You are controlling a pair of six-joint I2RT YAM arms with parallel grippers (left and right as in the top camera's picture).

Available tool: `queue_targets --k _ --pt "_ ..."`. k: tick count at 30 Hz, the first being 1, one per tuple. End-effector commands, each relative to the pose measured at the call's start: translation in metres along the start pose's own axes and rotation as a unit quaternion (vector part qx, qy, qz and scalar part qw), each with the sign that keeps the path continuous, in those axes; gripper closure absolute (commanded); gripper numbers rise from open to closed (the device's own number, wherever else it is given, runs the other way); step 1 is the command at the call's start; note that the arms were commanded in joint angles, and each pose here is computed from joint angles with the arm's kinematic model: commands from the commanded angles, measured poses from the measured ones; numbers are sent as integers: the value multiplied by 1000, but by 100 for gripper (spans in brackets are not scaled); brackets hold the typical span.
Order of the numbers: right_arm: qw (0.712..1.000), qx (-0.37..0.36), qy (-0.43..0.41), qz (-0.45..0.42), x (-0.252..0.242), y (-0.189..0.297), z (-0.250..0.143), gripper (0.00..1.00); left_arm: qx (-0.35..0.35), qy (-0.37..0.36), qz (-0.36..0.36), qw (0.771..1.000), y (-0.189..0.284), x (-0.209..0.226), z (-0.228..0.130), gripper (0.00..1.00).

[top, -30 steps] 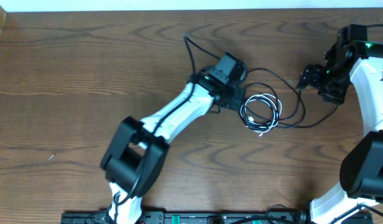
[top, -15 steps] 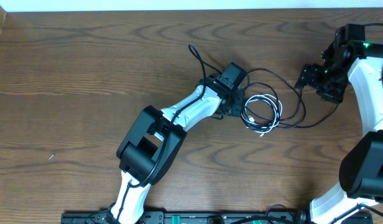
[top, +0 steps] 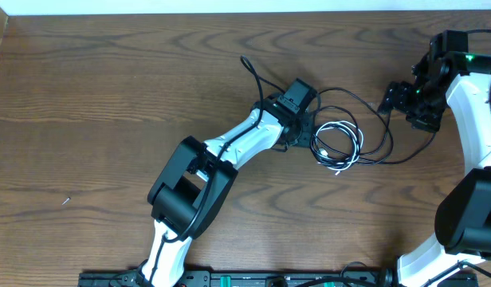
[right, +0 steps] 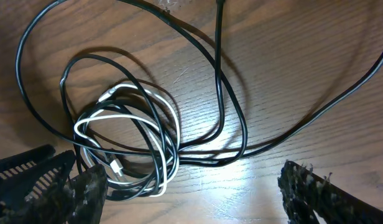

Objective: Untangle cables

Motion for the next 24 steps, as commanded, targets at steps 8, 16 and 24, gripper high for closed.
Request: queue_targets --k 8,16,24 --pt "1000 -10 9 6 5 5 5 14 -15 -51 -22 998 13 -22 -1 52" --pt "1000 -10 9 6 5 5 5 14 -25 -114 6 993 4 -36 -13 46" --pt "1000 -10 9 6 5 5 5 14 -26 -118 34 992 -3 -31 -15 47"
Point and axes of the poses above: each gripper's point midway between its finger pads, its own y axis back along the fingers, its own x axis along the line the jaws close on, z = x × y, the point moved 4 cm from there along y, back along the fingers, and after that the axes turned 3 degrees about y, right-handed, at the moved point
